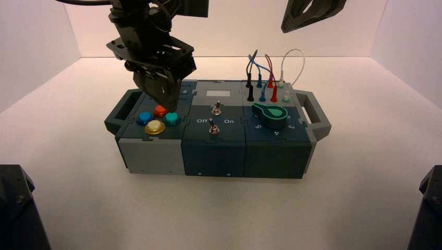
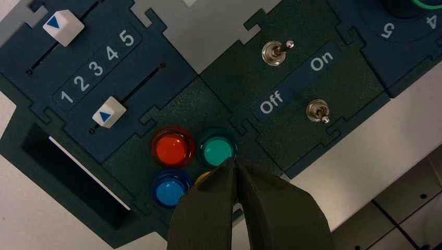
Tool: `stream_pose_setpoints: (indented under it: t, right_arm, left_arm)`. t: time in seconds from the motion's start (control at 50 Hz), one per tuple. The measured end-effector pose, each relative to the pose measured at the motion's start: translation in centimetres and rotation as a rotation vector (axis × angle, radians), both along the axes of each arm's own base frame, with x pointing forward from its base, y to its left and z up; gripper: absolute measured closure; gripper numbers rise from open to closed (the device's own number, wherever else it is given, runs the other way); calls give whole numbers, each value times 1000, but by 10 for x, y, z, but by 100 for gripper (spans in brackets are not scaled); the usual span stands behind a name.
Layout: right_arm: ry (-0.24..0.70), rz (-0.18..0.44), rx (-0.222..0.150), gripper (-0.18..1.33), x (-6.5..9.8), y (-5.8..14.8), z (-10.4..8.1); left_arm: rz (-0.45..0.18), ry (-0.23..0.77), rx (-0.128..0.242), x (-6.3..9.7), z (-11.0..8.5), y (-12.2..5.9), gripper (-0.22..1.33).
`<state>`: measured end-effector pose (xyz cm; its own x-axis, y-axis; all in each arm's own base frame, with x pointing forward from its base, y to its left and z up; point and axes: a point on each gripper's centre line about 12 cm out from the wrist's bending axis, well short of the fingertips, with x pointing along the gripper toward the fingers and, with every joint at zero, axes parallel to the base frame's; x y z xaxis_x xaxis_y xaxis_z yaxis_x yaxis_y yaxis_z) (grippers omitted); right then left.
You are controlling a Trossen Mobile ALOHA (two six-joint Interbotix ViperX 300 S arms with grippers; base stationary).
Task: Push the green button with the left gripper.
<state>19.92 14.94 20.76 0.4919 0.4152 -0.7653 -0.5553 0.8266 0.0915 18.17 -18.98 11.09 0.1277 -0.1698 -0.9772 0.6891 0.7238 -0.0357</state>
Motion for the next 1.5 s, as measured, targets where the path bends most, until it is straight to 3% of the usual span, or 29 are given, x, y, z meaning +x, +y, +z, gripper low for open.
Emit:
stream_pose_setpoints:
  t: [0.7, 0.9, 1.2, 1.34, 1.5]
  right_arm:
    - [0, -1, 2, 129, 0, 0, 1]
    - [-1, 1, 1, 129, 0, 0, 1]
    - [1, -1, 1, 129, 0, 0, 0]
    - [1, -1, 1, 129, 0, 0, 0]
    - [3, -1, 1, 129, 0, 0, 0]
  left_arm:
    - [-11, -5, 20, 7, -5, 1, 127]
    - [-17, 15, 43, 7, -15, 2, 127]
    - [-24, 8, 41, 14, -20, -5, 127]
    - [-23, 12, 44, 12, -16, -3, 127]
    - [-11, 20, 47, 5, 2, 4, 127]
